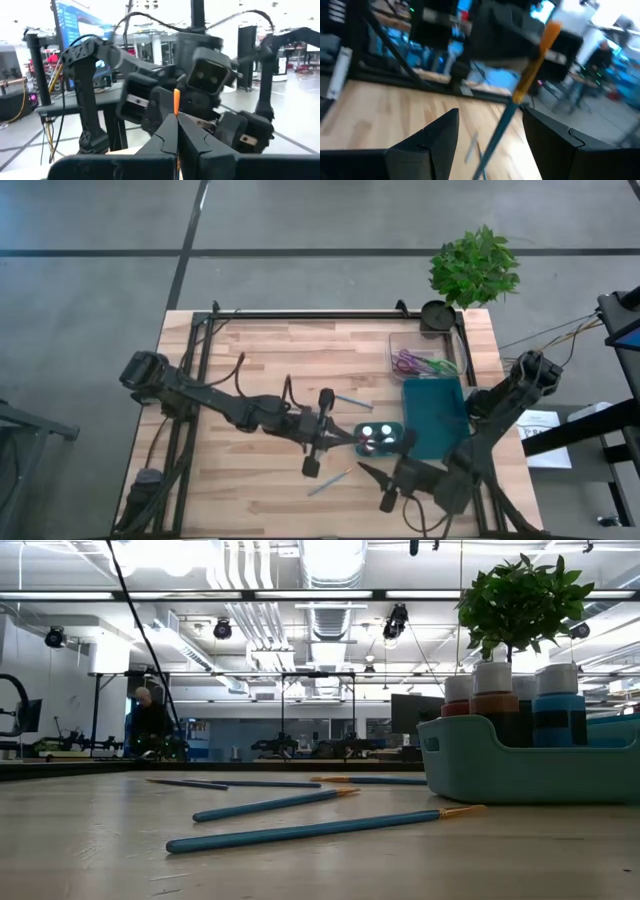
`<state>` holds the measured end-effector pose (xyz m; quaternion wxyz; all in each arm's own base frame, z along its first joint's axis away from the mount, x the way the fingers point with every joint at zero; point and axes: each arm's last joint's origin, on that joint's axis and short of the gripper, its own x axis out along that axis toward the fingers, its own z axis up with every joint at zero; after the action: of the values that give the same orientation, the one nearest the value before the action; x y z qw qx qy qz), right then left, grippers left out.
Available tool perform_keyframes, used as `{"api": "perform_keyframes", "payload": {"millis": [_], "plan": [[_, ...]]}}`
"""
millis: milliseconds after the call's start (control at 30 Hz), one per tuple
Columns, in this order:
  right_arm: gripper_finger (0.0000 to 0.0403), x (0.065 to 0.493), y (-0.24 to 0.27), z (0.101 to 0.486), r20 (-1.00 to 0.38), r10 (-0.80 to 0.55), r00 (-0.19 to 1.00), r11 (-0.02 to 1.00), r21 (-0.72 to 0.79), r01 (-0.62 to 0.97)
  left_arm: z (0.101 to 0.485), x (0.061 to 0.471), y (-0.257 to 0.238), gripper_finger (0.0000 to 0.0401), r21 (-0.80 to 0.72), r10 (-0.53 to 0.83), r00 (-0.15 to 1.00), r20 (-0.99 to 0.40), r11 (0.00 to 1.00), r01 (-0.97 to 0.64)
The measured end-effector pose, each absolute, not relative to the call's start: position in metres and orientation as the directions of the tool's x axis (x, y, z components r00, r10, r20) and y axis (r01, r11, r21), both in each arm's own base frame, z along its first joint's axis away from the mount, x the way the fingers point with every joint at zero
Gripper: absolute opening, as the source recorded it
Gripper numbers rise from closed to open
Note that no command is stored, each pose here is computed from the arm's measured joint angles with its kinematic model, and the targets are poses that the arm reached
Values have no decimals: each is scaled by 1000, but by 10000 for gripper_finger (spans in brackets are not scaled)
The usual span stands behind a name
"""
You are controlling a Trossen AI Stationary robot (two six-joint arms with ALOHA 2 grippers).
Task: Pick & Place Paint Supplies
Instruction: Put the blue paintbrush into the blue bin
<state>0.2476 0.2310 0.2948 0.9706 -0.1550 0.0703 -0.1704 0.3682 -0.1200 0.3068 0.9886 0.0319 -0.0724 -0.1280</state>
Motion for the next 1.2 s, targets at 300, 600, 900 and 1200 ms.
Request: {"api": "perform_keyframes", "payload": {"millis": [300,600,900,1200], "plan": [[217,257,222,303,-65,-295,953,905,-339,257,312,361,-133,0,134,-293,942,165,953,273],[187,263,217,306,-69,-233,970,927,-317,200,314,359,-136,0,140,-299,938,175,951,277],[34,267,209,312,-65,-181,981,930,-336,149,314,359,-136,0,143,-314,934,172,946,291],[20,253,208,326,-50,-141,989,938,-327,118,320,352,-136,15,197,-394,910,129,910,366]]}}
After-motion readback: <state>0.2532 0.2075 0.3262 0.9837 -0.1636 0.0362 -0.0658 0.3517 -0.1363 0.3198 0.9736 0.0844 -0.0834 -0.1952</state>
